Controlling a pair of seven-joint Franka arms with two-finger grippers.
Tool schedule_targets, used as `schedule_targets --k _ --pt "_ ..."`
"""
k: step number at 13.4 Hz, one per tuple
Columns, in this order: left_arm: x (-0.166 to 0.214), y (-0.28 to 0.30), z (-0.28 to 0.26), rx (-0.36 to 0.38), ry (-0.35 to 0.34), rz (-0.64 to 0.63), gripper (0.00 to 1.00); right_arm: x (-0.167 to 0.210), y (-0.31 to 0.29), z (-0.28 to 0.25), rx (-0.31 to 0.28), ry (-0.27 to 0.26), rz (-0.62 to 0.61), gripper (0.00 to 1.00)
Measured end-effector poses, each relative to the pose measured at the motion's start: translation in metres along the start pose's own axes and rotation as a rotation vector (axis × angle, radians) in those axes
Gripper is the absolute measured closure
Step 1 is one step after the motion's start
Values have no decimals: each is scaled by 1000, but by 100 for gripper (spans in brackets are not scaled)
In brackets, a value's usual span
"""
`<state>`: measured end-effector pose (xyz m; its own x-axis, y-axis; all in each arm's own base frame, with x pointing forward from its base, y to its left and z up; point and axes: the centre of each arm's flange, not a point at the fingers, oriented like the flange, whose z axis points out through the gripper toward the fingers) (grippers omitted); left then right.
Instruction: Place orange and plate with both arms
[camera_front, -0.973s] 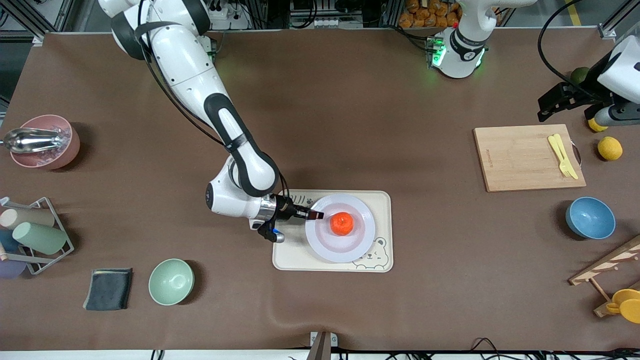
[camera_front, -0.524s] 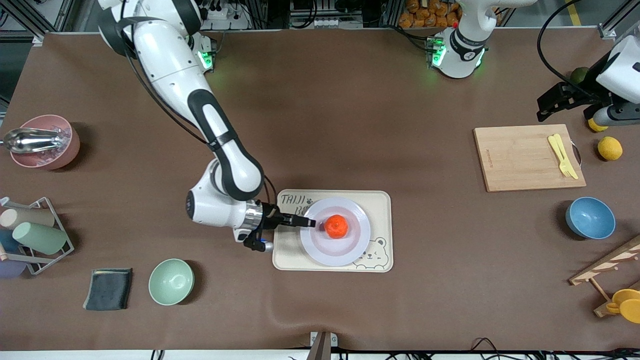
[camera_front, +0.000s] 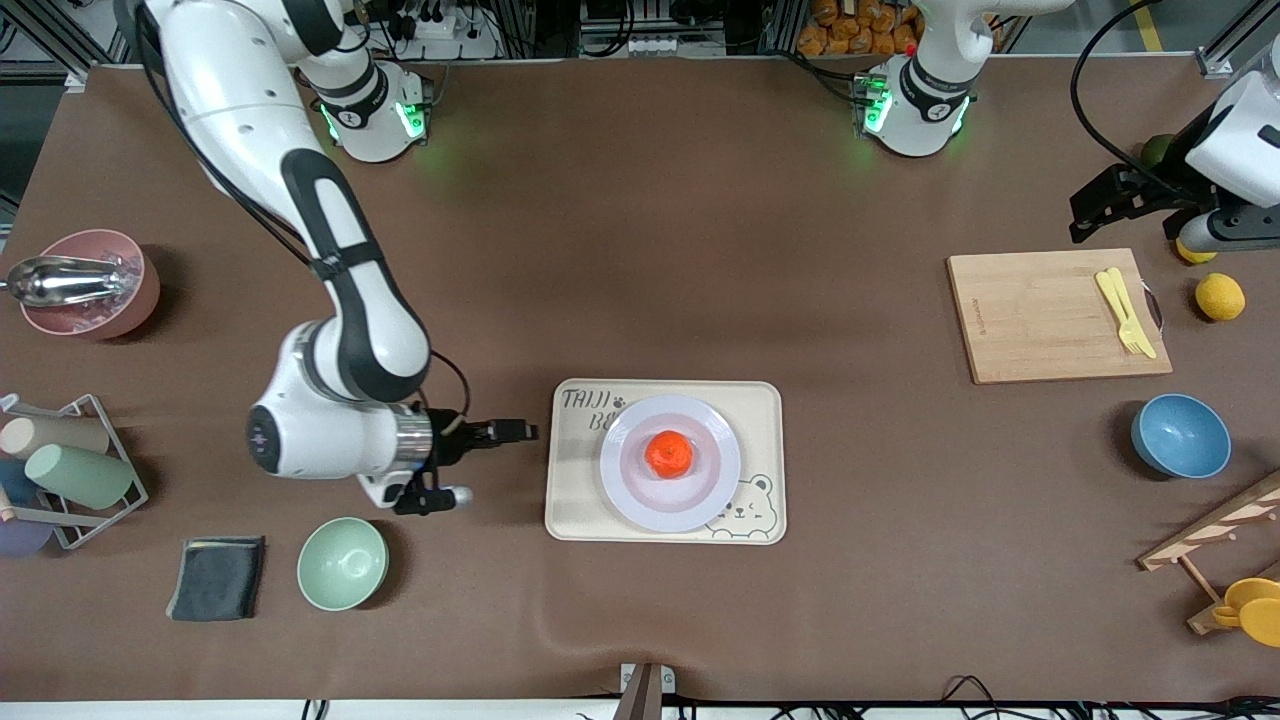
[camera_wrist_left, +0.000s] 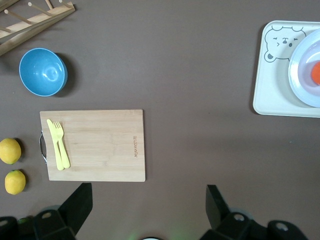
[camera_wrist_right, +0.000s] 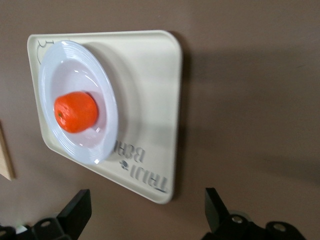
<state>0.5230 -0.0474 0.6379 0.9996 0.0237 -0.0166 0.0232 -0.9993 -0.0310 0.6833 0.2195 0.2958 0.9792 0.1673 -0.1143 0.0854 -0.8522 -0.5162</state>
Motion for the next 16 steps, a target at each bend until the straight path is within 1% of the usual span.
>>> schedule_targets --k 1,3,5,7,8,9,11,13,14,16 --pt "0 0 0 0 0 0 0 -7 4 -25 -47 5 -41 0" --pt "0 0 0 0 0 0 0 -30 14 -82 -159 7 -105 0" --pt "0 -1 0 0 0 -1 0 -58 22 -149 -279 1 -135 0" --pt "0 -1 0 0 0 -2 0 -89 23 -220 -385 32 -143 0" --pt "0 -1 0 0 0 -2 0 -107 24 -254 -417 55 -135 0" --pt "0 -1 0 0 0 -2 0 -125 26 -286 -439 77 -121 0" --pt "0 -1 0 0 0 -2 0 -158 35 -331 -454 104 -76 0" --pt "0 -1 -1 0 1 -3 0 -184 49 -357 -446 107 11 0" --pt "0 -1 -1 0 2 -3 0 -193 53 -364 -439 106 70 0" --pt "-1 -2 -2 0 3 -3 0 -207 47 -374 -428 122 196 0"
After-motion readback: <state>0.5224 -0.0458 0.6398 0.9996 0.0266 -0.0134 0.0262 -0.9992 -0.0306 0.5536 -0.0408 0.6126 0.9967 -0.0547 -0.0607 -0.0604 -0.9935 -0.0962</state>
